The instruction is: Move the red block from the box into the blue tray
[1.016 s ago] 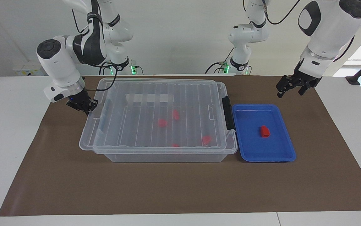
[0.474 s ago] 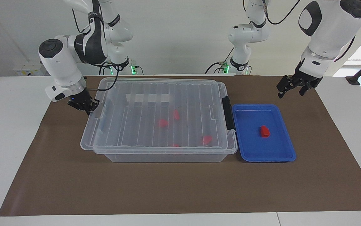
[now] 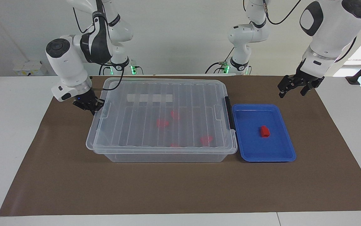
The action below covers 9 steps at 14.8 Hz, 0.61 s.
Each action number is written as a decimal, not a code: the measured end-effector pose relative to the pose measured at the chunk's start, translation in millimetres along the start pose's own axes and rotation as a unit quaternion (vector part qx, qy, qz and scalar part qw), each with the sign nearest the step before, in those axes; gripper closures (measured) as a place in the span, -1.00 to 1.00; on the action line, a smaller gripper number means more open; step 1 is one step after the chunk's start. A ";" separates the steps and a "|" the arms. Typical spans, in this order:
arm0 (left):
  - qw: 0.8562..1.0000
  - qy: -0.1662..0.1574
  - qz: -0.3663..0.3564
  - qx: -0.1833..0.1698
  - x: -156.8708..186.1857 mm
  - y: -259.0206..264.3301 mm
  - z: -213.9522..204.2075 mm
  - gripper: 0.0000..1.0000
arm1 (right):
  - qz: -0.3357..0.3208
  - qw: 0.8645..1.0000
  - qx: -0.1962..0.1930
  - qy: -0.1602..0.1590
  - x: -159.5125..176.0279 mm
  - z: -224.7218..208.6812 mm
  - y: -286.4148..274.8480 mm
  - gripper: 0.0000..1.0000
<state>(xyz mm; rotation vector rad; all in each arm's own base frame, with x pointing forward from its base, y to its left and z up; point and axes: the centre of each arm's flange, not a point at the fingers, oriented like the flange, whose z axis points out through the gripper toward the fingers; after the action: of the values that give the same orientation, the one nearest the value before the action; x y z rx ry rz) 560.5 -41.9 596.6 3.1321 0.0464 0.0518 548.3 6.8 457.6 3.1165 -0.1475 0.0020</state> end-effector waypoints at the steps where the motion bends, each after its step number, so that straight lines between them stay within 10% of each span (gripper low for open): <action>1: 1.000 0.000 0.000 0.000 0.0 0.1 0.0 -1.00 | 0.000 1.000 0.000 0.000 0.0 0.0 0.1 0.98; 9: 1.000 0.000 0.000 0.000 0.0 0.2 0.0 -1.00 | -0.002 1.000 -0.002 -0.026 2.0 -28.6 15.8 0.98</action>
<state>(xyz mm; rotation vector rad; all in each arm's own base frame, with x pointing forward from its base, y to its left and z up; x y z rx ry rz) 560.5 -42.1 596.6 3.1321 0.0449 0.0520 548.8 -8.6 486.5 3.1133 -0.1428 -0.0779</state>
